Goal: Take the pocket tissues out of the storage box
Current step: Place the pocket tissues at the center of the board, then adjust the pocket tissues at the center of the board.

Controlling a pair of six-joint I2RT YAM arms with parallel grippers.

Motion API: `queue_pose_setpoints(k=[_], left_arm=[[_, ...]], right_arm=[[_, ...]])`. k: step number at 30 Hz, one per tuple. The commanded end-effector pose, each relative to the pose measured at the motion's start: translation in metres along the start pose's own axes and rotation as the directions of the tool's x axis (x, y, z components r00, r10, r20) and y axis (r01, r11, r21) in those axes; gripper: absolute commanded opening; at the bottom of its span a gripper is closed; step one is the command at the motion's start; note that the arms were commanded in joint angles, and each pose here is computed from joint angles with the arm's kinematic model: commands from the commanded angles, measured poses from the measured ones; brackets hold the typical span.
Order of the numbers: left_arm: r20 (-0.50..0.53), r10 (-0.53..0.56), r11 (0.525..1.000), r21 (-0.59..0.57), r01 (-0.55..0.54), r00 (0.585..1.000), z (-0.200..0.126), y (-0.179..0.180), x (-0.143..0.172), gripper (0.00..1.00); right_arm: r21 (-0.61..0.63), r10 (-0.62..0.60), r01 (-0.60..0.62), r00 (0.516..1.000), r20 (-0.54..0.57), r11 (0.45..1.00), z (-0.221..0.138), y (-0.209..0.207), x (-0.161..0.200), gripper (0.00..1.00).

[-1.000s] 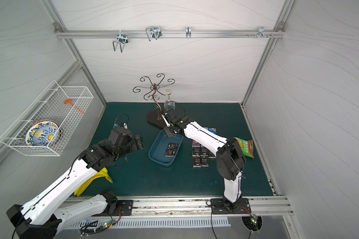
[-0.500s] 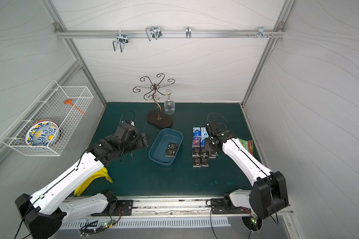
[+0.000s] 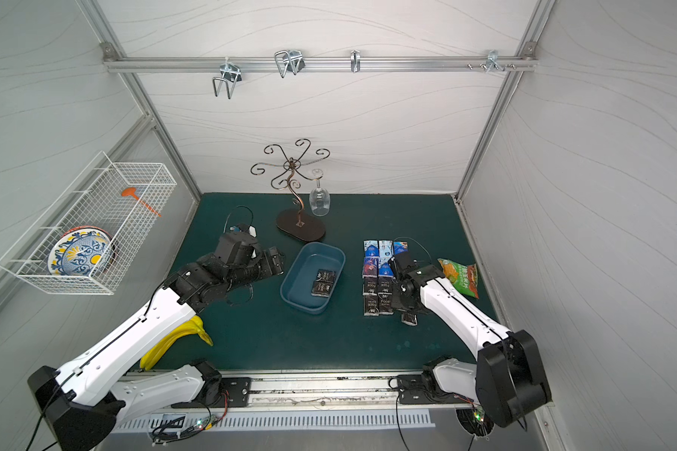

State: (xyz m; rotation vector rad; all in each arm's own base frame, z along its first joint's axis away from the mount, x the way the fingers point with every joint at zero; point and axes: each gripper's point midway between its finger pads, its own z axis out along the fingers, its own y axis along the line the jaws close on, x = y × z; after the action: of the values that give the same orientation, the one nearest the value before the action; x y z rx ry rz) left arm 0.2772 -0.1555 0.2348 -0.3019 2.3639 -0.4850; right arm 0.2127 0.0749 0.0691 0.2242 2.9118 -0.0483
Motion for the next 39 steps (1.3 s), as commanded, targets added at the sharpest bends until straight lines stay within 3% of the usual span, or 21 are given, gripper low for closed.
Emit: queue_pose_setpoints(k=[1, 10, 17, 26, 32, 39], left_arm=[[0.055, -0.009, 0.998, 0.055, 0.006, 0.998, -0.012, -0.013, -0.014, 0.91], [0.055, -0.013, 0.999, 0.035, 0.011, 0.998, -0.009, -0.007, -0.011, 0.91], [0.058, -0.019, 0.999, 0.032, 0.017, 0.998, -0.009, -0.007, -0.012, 0.91], [0.055, -0.005, 0.999, 0.034, 0.003, 0.998, -0.01, -0.011, -0.011, 0.9], [0.06, 0.001, 1.0, 0.03, -0.003, 0.998, -0.013, -0.008, -0.01, 0.9], [0.058, 0.003, 1.0, 0.027, -0.005, 0.998, -0.012, -0.008, -0.01, 0.9]], right_arm=[[-0.026, 0.014, -0.014, 1.0, 0.0, 1.0, 0.011, 0.01, -0.004, 0.14], [-0.048, -0.009, 0.008, 1.0, -0.02, 0.999, 0.026, 0.018, -0.003, 0.27], [-0.046, -0.013, 0.015, 0.999, 0.03, 0.999, 0.004, 0.01, -0.008, 0.36], [-0.062, 0.084, -0.083, 0.996, 0.006, 0.995, 0.011, -0.004, 0.004, 0.44], [-0.075, 0.149, -0.15, 0.989, -0.016, 0.986, 0.024, -0.007, 0.007, 0.45], [-0.07, 0.172, -0.175, 0.984, -0.043, 0.982, 0.04, -0.01, 0.015, 0.35]])
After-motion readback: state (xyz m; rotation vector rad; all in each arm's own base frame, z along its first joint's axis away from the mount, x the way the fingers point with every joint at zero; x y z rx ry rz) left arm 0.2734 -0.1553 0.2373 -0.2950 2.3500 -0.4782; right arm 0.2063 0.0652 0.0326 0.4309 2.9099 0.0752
